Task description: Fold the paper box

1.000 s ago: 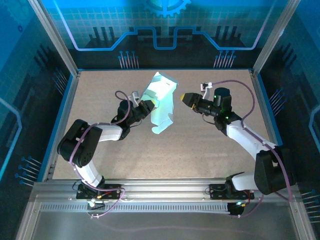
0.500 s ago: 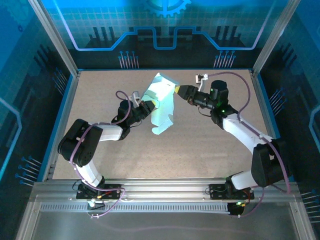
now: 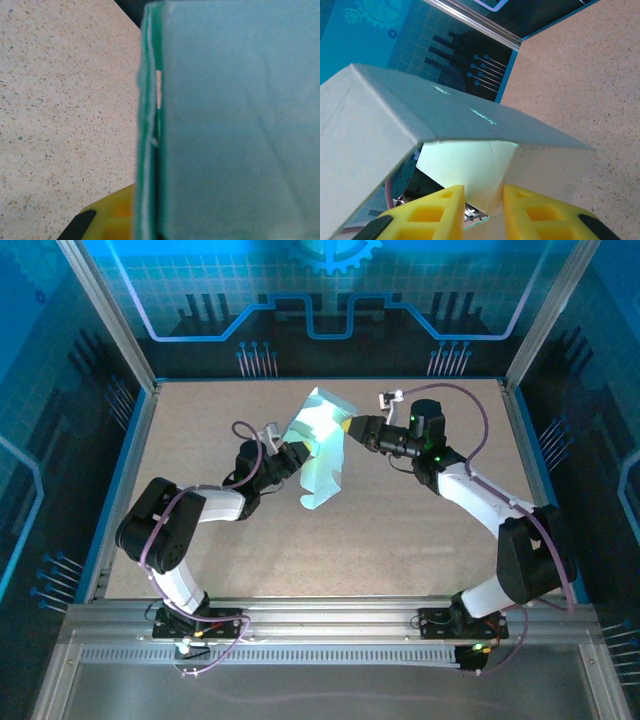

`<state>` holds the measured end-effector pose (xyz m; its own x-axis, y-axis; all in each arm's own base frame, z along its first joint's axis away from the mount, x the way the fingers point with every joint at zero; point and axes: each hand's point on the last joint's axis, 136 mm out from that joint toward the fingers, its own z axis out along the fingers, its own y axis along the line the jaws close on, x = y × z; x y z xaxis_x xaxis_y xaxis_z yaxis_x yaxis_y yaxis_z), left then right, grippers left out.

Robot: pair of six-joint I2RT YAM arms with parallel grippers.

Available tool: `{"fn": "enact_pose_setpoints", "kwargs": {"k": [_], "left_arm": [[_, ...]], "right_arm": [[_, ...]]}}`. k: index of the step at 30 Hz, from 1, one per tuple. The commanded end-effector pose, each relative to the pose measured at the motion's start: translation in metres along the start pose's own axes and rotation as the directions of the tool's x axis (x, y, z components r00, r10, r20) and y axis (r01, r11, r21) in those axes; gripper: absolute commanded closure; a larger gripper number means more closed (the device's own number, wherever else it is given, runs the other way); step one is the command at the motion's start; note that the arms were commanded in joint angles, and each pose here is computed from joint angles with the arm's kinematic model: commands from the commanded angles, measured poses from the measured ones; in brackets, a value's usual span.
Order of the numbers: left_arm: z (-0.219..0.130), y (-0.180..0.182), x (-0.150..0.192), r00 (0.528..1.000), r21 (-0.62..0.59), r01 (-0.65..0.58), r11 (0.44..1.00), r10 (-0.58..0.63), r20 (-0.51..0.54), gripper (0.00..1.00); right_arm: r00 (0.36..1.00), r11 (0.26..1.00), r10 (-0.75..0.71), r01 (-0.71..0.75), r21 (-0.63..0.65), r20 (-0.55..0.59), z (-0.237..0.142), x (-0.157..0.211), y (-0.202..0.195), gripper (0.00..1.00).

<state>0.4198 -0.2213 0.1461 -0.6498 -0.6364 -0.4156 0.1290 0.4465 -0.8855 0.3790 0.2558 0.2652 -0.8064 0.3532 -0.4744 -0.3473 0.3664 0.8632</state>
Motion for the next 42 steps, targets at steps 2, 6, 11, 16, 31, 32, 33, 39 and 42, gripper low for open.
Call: {"fn": "enact_pose_setpoints", "kwargs": {"k": [2, 6, 11, 16, 31, 32, 33, 39, 42], "left_arm": [[0.001, -0.007, 0.000, 0.999, 0.024, -0.050, 0.998, 0.050, 0.002, 1.00], [0.000, -0.008, 0.000, 0.999, 0.026, -0.054, 0.998, 0.054, 0.002, 1.00], [0.000, -0.007, 0.004, 0.998, 0.020, -0.065, 0.998, 0.065, 0.001, 1.00], [-0.002, -0.008, 0.003, 0.997, 0.018, -0.076, 0.997, 0.076, 0.008, 1.00], [-0.010, 0.017, -0.011, 0.989, -0.111, -0.083, 0.990, 0.095, 0.110, 1.00], [-0.011, 0.021, -0.012, 0.988, -0.132, -0.090, 0.987, 0.105, 0.114, 1.00], [-0.012, 0.025, -0.013, 0.986, -0.155, -0.099, 0.983, 0.118, 0.120, 1.00], [-0.016, 0.031, -0.012, 0.955, -0.278, -0.231, 0.932, 0.272, 0.119, 1.00], [-0.017, 0.027, -0.012, 0.935, -0.318, -0.287, 0.903, 0.337, 0.112, 1.00]], "right_arm": [[1.000, 1.000, -0.016, 0.016, 0.010, 0.011, 0.002, 0.000, 0.002, 0.67], [0.999, 0.999, -0.012, 0.011, 0.031, 0.036, -0.001, -0.003, 0.000, 0.68], [1.000, 1.000, 0.014, -0.015, 0.013, 0.027, 0.004, -0.003, 0.001, 0.75], [1.000, 1.000, 0.009, -0.010, 0.027, 0.025, 0.002, 0.000, -0.002, 0.88], [0.981, 0.961, -0.168, 0.141, 0.238, 0.098, -0.050, -0.001, 0.002, 0.37], [0.976, 0.949, -0.197, 0.165, 0.269, 0.096, -0.055, 0.000, 0.005, 0.34], [0.967, 0.934, -0.239, 0.204, 0.294, 0.087, -0.059, 0.001, 0.010, 0.32], [0.891, 0.818, -0.452, 0.436, 0.376, -0.050, -0.049, 0.017, 0.055, 0.28], [0.855, 0.771, -0.494, 0.514, 0.376, -0.157, -0.027, 0.027, 0.067, 0.28]]}}
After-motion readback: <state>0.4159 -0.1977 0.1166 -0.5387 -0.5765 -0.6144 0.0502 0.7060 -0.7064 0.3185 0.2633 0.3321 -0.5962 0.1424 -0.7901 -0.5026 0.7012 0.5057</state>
